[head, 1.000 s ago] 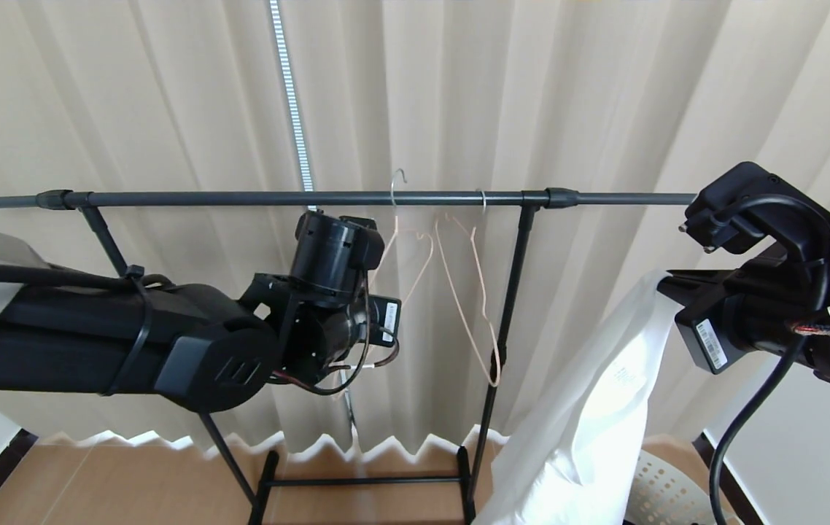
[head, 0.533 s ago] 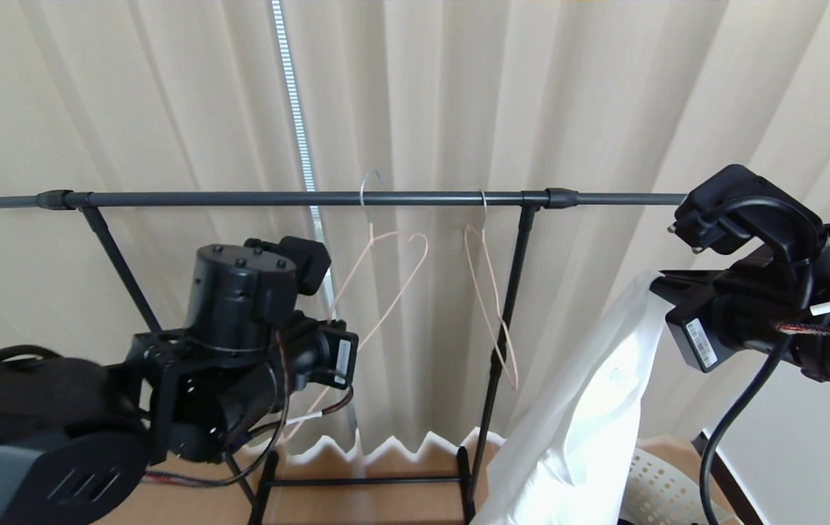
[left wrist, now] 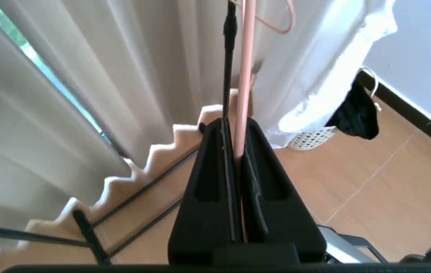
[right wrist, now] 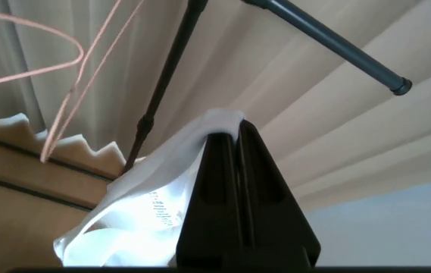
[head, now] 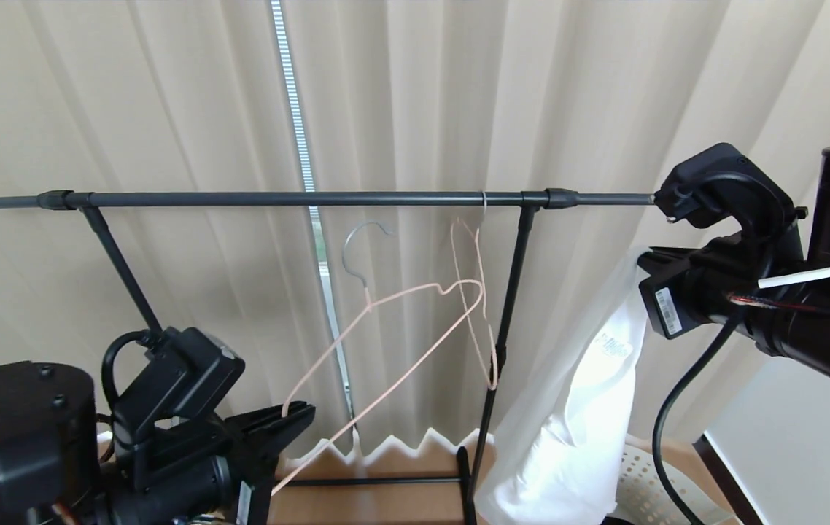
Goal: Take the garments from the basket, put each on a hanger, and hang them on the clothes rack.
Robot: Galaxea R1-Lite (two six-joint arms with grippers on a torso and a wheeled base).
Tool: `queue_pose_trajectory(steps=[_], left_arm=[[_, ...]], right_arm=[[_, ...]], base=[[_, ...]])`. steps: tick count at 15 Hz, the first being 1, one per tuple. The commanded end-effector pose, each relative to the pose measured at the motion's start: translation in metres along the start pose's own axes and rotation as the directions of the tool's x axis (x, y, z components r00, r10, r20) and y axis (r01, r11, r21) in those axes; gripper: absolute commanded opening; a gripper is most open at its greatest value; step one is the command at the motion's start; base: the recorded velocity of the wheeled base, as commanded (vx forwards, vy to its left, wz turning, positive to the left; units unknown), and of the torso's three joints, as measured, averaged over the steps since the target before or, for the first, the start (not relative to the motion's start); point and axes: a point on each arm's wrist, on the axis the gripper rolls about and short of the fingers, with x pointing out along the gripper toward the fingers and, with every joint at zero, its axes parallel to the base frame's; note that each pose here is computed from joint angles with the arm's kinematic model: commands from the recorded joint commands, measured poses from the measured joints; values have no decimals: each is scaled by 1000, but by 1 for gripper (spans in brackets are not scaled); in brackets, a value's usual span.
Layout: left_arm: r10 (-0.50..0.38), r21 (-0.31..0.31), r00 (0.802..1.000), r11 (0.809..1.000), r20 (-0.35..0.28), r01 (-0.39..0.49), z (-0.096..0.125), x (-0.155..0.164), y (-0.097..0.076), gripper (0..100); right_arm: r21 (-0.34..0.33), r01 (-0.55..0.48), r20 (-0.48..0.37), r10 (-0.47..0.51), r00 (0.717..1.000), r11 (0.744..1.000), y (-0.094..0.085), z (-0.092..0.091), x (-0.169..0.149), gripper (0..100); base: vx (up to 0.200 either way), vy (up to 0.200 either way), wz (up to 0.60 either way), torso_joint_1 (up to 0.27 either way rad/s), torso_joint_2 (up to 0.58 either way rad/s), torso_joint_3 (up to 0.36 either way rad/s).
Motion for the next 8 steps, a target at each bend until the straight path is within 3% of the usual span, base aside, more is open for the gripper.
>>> queue_pose_trajectory(steps=[1,4,8], left_arm=[[-10,0,999,1000,43,10,-8,-17,0,0],[-40,22,999,999,24,39,-23,-23,-4,0],[-99,48,993,994,62,96,-20,-31,-4,0]], right_arm=[[0,9,-7,-9,1000,1000,6,-2,10,0],[11,40,-17,-40,999,999,18,-6,26,0],[37,65,-20,-64,998,997,21,-4,30,0]], base=[[0,0,0,0,0,0],[0,0,0,0,0,0],[0,0,0,0,0,0]])
